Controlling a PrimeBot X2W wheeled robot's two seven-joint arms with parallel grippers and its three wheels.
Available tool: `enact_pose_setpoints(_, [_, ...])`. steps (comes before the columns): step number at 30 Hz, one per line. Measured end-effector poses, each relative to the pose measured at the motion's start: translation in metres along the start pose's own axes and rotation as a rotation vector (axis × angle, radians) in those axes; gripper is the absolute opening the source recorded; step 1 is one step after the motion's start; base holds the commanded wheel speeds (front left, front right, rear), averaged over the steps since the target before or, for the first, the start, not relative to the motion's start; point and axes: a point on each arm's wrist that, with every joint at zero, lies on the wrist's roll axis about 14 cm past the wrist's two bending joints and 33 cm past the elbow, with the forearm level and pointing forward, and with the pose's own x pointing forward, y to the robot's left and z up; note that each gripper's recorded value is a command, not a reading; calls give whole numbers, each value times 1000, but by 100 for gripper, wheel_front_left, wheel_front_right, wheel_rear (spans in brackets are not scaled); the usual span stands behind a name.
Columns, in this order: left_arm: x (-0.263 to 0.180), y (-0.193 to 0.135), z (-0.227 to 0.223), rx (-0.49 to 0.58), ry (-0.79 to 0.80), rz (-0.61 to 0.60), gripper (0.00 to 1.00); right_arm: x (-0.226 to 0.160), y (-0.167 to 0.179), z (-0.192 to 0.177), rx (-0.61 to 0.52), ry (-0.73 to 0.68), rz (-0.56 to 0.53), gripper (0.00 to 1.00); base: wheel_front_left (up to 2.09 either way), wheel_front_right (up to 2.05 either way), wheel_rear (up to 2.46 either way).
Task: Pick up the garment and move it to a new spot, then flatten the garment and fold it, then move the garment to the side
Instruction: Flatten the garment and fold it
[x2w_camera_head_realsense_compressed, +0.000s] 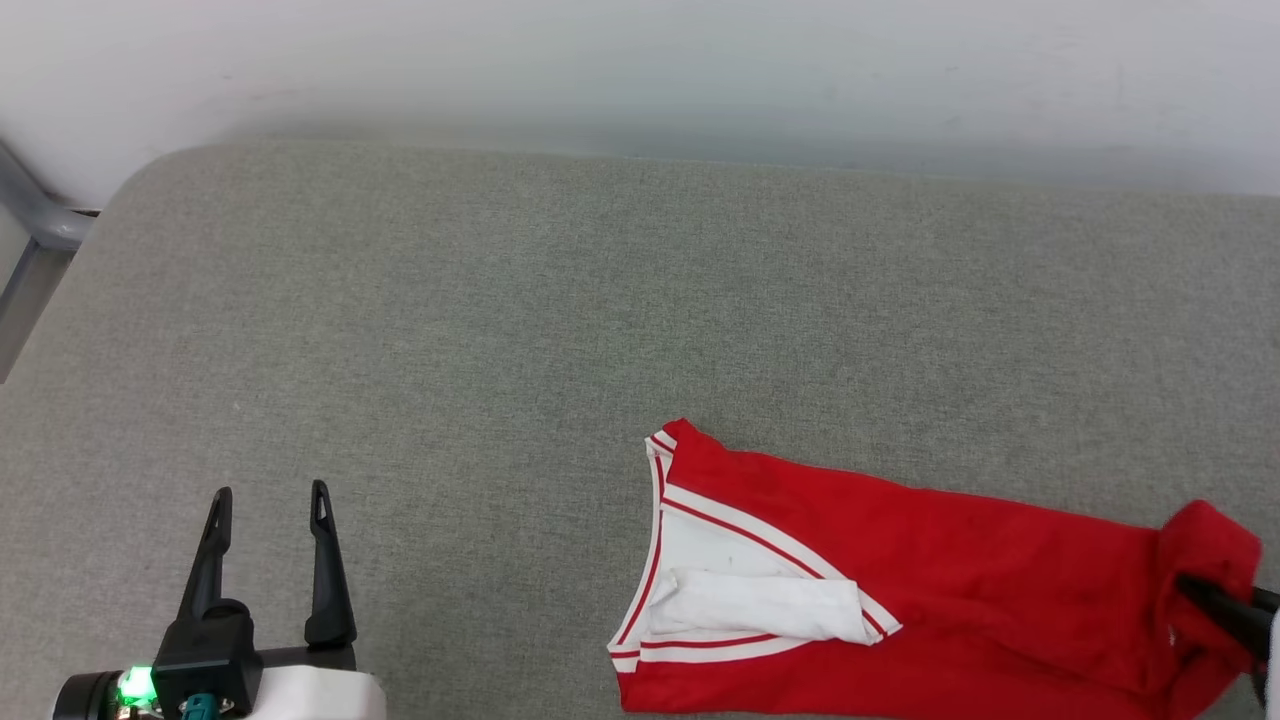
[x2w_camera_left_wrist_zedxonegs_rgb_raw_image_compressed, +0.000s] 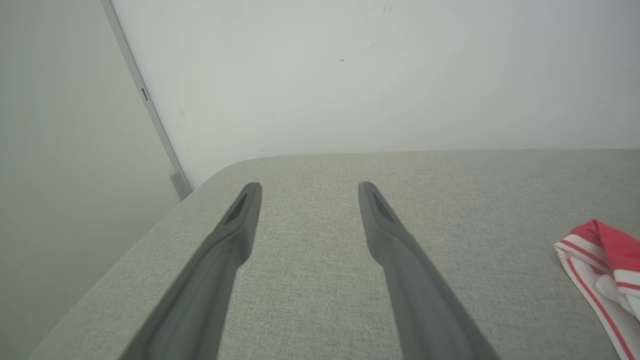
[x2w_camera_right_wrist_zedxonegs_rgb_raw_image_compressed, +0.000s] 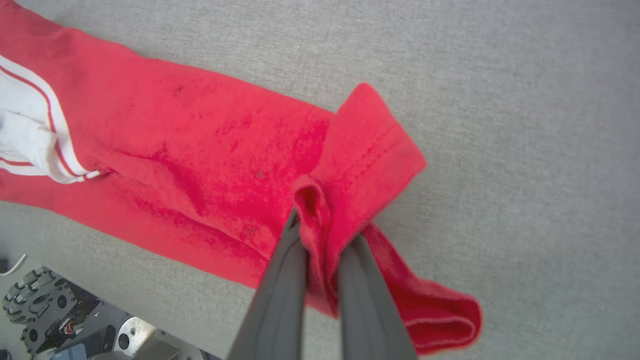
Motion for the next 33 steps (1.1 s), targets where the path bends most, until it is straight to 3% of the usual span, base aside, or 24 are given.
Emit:
enact_pose_setpoints(20, [2,4,-10,2,34,17,100,40,196,53,-431,-47,452,0,0,0,0])
enact_pose_setpoints(33, [4,6,-17,3,56,32,100,84,267,51,-613,21,578,0,0,0,0])
